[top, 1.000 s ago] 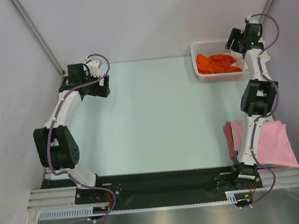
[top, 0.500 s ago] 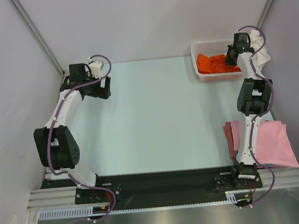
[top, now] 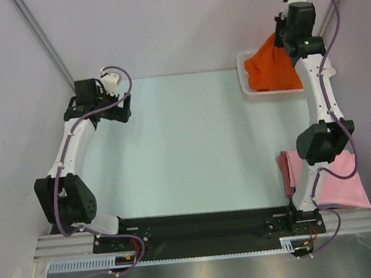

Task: Fold and stack the t-shirts
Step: Move the tshirt to the center of the board

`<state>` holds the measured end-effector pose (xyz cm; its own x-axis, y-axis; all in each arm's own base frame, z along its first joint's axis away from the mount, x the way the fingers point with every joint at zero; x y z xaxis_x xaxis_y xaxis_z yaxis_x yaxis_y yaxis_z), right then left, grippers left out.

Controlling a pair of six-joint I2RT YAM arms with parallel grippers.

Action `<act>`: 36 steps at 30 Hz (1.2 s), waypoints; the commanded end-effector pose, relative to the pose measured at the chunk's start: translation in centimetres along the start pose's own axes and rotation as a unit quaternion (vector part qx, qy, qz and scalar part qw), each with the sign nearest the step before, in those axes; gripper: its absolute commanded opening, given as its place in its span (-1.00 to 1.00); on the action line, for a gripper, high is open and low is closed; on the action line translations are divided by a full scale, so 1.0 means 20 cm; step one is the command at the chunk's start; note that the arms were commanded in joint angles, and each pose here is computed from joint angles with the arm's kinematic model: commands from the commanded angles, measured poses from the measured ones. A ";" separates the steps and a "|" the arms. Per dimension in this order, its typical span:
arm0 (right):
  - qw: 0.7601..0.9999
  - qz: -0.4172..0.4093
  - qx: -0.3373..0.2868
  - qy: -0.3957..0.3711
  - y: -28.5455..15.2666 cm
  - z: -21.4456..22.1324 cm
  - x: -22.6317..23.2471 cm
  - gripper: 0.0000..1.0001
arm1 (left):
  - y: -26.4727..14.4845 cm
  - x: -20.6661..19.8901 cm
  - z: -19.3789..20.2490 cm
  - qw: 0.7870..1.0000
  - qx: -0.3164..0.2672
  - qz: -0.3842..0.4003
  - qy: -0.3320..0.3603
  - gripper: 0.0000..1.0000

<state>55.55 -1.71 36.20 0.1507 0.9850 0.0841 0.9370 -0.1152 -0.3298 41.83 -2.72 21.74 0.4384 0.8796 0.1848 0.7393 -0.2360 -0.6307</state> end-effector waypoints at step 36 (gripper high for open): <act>0.977 -0.150 0.153 -0.010 -0.20 1.01 0.86 0.50 | 0.00 -0.34 0.37 0.991 0.030 0.106 0.074 0.81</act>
<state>50.45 18.10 14.02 -0.0907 0.9492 0.3014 0.7448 0.2655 -0.6122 36.67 -1.22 16.21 0.4920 0.8602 0.1343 0.6610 -0.2687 -0.7007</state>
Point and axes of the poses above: each gripper's point midway between its finger pads, its own y axis out along the fingers, its own x axis along the line the jaws close on, z = x × y, the point moved 1 cm from there along -y, back along the fingers, and after that the axes turned 7 degrees about y, right-handed, at the moved point
